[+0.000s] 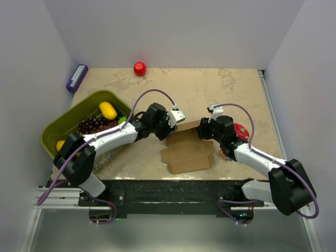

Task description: Fold the paper box

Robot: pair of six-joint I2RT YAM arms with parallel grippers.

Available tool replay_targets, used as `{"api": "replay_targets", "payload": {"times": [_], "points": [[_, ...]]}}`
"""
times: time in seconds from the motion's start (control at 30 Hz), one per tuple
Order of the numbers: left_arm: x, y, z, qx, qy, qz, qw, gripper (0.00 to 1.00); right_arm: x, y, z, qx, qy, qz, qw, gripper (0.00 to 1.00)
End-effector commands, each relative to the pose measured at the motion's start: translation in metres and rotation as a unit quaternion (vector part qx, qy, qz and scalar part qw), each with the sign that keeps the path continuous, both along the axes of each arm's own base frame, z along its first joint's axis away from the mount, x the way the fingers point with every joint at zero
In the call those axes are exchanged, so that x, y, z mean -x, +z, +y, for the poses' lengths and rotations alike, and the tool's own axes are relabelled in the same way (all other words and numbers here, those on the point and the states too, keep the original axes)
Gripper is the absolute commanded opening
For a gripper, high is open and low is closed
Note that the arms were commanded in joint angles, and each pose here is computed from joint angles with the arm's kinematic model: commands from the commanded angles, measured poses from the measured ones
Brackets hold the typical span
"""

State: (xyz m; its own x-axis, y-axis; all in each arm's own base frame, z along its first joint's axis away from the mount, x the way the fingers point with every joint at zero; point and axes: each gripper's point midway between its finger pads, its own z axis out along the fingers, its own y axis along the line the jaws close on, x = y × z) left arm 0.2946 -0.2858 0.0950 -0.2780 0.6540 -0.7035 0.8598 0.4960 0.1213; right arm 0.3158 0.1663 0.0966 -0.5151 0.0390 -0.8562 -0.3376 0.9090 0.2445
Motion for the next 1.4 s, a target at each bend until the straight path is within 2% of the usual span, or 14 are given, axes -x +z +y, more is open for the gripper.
{"api": "replay_targets", "payload": {"times": [0.0, 0.3, 0.8, 1.03, 1.17, 1.2, 1.33, 1.37], "points": [[0.009, 0.022, -0.023, 0.039, -0.055, 0.007, 0.998, 0.24, -0.011, 0.002, 0.0, 0.005, -0.028, -0.009, 1.0, 0.41], [0.002, 0.031, -0.02, 0.043, -0.027, -0.002, 0.999, 0.24, -0.015, -0.007, -0.017, 0.045, -0.115, 0.006, 0.992, 0.21], [0.007, 0.048, -0.03, 0.084, -0.024, 0.011, 0.996, 0.24, -0.017, -0.019, -0.04, 0.113, -0.243, 0.017, 0.963, 0.0], [0.009, 0.048, -0.032, 0.09, -0.026, 0.017, 0.995, 0.23, -0.018, -0.02, -0.05, 0.131, -0.293, 0.015, 0.947, 0.0], [0.009, 0.043, -0.033, 0.089, -0.019, 0.025, 0.996, 0.24, -0.019, -0.015, -0.041, 0.117, -0.273, 0.014, 0.955, 0.0], [0.003, 0.038, -0.028, 0.076, 0.002, 0.022, 0.997, 0.24, -0.019, -0.014, -0.034, 0.104, -0.256, 0.017, 0.961, 0.02], [-0.015, 0.014, -0.012, 0.017, 0.063, 0.028, 0.997, 0.25, -0.014, 0.002, -0.022, 0.071, -0.226, 0.018, 0.971, 0.24], [-0.017, 0.012, -0.01, 0.013, 0.071, 0.032, 0.997, 0.25, -0.012, 0.011, -0.02, 0.058, -0.222, 0.015, 0.973, 0.35]]}}
